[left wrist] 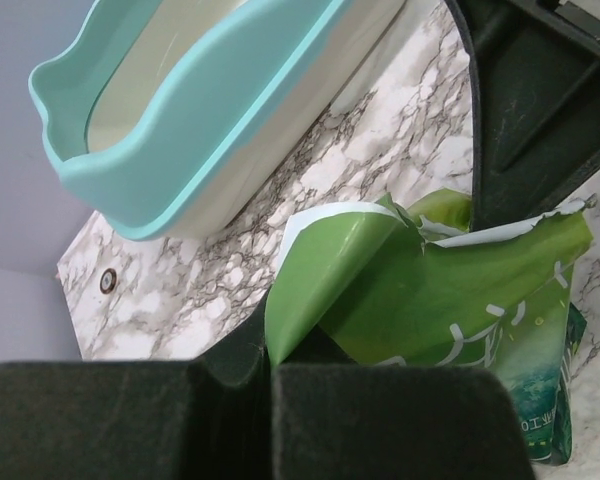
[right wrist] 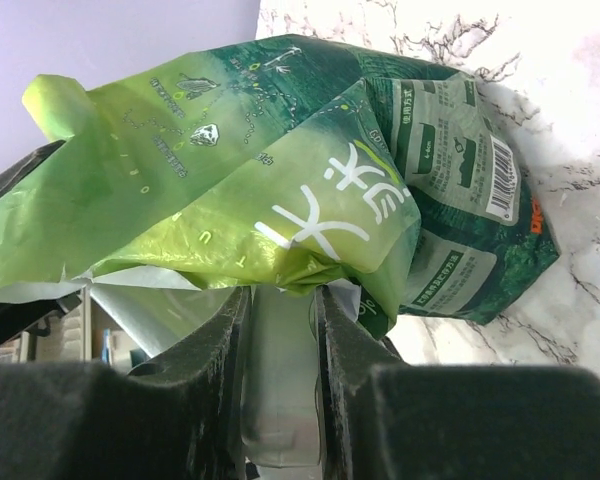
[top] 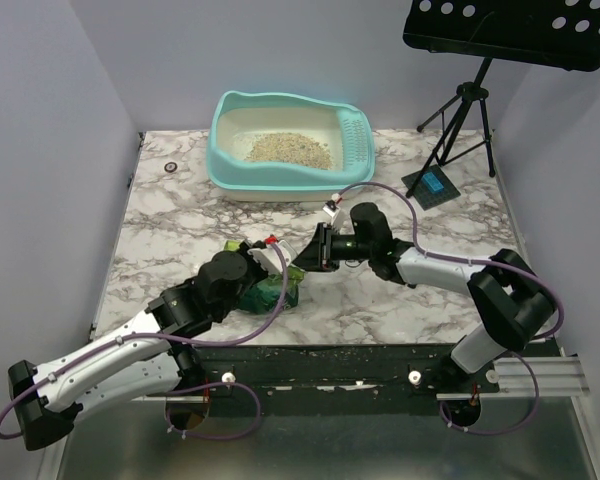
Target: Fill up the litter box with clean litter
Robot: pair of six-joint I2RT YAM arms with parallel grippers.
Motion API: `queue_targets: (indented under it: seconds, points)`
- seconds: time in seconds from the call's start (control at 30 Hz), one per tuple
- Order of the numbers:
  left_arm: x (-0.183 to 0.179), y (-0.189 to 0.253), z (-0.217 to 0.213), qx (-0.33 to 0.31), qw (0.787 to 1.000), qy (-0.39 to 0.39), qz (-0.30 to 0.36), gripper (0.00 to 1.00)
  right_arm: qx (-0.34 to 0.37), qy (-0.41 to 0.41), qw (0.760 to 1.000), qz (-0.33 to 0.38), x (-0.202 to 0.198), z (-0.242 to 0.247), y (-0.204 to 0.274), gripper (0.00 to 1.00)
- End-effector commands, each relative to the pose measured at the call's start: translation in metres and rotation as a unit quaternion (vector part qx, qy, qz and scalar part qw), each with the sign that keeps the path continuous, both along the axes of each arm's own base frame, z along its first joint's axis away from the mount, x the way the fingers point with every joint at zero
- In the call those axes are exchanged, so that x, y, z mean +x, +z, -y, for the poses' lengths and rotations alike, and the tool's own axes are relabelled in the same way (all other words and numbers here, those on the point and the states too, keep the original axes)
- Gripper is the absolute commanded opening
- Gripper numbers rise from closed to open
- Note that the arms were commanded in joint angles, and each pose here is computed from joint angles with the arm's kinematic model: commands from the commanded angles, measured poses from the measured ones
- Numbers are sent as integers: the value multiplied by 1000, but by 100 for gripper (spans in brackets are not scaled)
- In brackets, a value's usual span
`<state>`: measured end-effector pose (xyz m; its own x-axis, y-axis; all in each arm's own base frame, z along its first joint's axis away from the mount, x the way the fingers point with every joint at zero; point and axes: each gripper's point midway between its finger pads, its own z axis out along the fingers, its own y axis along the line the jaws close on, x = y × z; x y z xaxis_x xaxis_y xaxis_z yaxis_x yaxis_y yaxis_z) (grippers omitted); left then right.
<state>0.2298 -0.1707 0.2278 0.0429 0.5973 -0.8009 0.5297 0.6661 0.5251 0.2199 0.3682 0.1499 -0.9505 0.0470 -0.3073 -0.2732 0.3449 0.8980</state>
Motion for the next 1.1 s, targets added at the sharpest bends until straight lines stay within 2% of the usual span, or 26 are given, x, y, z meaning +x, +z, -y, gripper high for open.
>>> queue_targets:
  seconds: [0.0,0.2,0.5,0.57,0.77,1.07]
  points:
    - [4,6,7,-8,1000,1,7,0,47,14,999,3,-10,-8,26,1]
    - [-2,-2,13,-1,1000,-8,-26,0,76,29,996,25,-17,-6,57,1]
    - [-23,21,29,-101,993,-62,-26,0,75,16,996,38,-17,14,67,1]
    - [-27,21,32,-108,991,-72,-22,0,77,10,996,37,-17,20,66,1]
    - [-37,-2,48,-80,991,-104,-31,0,80,-13,996,39,-15,39,67,1]
    - [-32,-13,57,-72,992,-97,-33,0,78,-44,995,40,-20,72,66,1]
